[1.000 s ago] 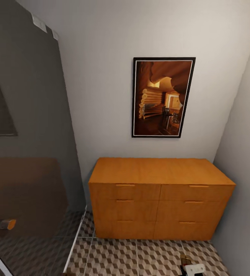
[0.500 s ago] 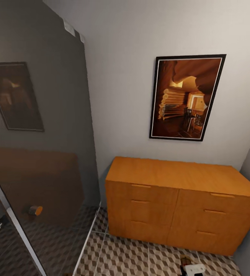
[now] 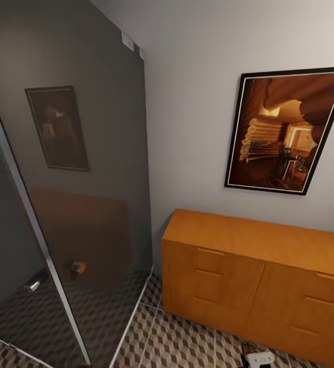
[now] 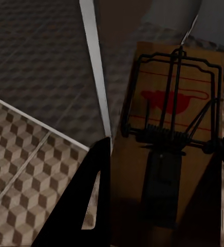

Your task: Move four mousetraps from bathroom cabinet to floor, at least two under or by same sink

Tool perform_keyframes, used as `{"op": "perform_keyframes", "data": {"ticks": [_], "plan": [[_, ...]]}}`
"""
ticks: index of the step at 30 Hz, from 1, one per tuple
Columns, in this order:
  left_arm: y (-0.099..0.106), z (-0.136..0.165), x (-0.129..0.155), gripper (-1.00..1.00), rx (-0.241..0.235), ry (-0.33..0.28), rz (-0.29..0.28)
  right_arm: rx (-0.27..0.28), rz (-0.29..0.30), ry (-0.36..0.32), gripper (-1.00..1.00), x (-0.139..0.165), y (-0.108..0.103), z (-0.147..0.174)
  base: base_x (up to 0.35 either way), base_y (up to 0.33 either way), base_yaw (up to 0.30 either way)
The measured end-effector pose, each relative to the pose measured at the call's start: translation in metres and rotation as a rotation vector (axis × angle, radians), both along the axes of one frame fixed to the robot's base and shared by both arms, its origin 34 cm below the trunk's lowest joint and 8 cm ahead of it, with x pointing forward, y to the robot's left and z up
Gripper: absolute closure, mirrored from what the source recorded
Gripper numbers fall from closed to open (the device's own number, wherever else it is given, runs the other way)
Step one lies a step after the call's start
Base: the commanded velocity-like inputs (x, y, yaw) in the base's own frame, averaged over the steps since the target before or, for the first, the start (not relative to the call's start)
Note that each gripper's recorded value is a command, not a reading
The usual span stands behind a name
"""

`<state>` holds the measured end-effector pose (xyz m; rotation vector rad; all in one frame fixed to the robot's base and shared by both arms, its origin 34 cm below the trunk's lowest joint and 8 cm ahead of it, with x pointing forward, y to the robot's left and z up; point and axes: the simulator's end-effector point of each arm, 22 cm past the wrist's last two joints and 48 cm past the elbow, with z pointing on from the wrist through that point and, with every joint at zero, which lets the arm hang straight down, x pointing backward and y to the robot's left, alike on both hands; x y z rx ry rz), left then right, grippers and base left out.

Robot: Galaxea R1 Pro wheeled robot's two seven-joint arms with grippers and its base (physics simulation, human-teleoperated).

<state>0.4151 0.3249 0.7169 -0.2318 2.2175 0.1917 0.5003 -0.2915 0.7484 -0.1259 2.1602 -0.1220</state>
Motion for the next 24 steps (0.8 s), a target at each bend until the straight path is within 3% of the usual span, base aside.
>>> {"op": "perform_keyframes", "data": {"ticks": [24], "plan": [[-0.0008,-0.0001,0.0000,1.00,-0.001,0.000,0.000,0.000,0.000,0.000,1.00,-0.0003,0.0000,-0.0002,0.000,0.000,0.300]]}}
